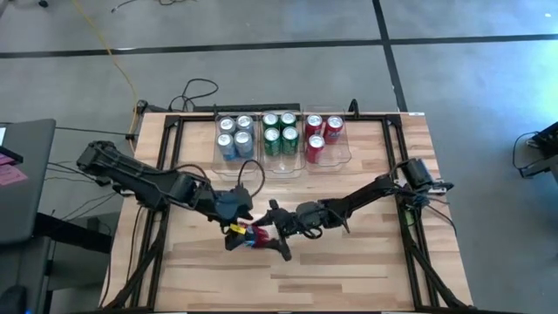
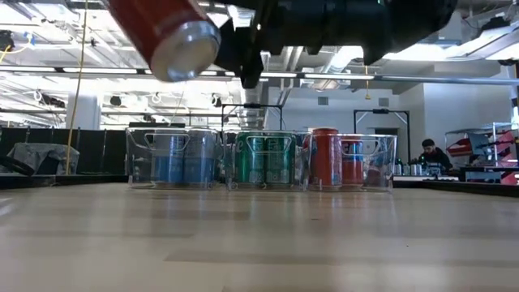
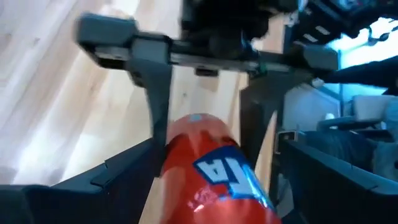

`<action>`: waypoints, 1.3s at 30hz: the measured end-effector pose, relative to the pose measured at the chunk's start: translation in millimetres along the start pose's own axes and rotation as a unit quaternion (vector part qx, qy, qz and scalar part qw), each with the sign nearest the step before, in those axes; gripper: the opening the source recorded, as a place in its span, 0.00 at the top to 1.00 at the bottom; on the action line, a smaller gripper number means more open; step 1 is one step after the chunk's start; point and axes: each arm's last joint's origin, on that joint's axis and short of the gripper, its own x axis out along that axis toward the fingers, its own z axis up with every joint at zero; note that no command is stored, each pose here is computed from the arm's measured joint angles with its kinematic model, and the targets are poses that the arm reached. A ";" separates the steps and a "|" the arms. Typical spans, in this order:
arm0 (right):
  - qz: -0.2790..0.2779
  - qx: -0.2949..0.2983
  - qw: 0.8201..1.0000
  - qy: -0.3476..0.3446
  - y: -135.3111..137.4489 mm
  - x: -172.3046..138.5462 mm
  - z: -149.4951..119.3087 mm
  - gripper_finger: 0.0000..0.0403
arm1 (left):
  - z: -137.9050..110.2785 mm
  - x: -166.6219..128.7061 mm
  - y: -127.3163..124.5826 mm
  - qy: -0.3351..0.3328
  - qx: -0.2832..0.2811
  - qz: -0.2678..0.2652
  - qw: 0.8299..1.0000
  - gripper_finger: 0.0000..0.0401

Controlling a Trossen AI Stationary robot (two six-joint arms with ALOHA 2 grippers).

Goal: Sort soda cans
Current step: Put the red soda can into the right transparent bin

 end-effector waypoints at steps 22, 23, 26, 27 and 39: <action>-0.005 -0.003 0.984 -0.180 -20.6 -41.8 -2.5 0.29 | -72.9 -30.7 -22.6 -0.338 0.127 0.181 0.915 0.17; -0.008 -0.007 0.982 -0.188 -20.0 -43.5 -2.6 0.29 | -74.8 -24.4 -19.2 -0.362 0.121 0.168 0.909 0.17; -0.010 -0.014 0.979 -0.205 -19.3 -46.4 -1.5 0.29 | -81.8 -8.5 -3.8 -0.413 0.116 0.116 0.896 0.17; -0.013 -0.014 0.978 -0.207 -19.5 -46.7 -1.4 0.29 | -83.8 -4.5 1.7 -0.429 0.113 0.103 0.890 0.17; -0.015 -0.019 0.978 -0.207 -19.6 -46.7 -1.4 0.29 | -78.5 40.9 29.2 -0.445 0.138 0.003 0.885 0.17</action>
